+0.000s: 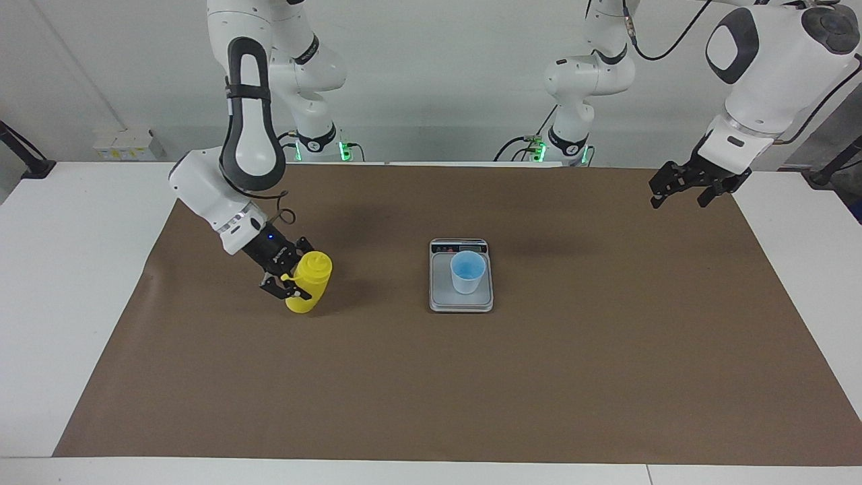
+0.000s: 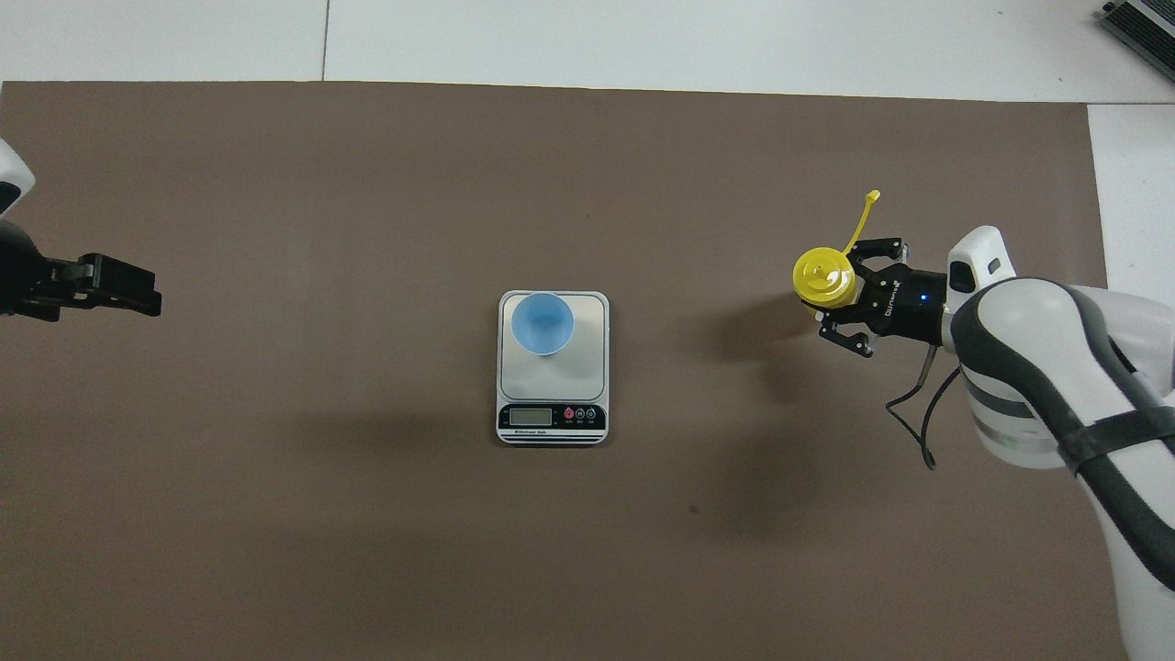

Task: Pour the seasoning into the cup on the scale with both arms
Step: 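Lower the yellow bottle onto the table and open the right gripper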

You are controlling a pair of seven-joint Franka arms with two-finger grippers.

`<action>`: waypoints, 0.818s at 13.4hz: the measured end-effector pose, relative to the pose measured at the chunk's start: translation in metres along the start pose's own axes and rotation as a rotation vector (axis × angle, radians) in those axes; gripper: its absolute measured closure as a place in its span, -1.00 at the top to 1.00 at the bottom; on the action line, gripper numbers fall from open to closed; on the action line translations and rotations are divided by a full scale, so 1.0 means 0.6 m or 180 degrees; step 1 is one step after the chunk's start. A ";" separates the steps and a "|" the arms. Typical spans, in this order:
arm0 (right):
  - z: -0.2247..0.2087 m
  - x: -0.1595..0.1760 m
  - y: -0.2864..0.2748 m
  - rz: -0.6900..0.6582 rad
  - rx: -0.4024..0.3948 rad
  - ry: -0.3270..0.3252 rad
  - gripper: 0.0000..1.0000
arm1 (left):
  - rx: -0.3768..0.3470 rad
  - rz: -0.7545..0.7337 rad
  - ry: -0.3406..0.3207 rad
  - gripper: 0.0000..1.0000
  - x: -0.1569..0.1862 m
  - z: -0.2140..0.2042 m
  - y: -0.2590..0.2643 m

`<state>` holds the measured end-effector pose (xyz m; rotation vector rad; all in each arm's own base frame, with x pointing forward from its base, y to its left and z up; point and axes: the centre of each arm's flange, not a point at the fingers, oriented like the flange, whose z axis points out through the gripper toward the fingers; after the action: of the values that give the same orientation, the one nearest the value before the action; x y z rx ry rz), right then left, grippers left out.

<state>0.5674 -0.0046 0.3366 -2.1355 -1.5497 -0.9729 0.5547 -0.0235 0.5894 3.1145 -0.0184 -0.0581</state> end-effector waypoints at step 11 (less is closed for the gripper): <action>0.025 -0.116 -0.009 0.0183 0.0157 0.0722 -0.07 | 0.0000 0.0000 0.0000 1.00 0.000 0.000 0.000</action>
<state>0.5553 -0.0422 0.2773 -1.9487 -1.3817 -1.1026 0.5547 -0.0235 0.5894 3.1145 -0.0184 -0.0581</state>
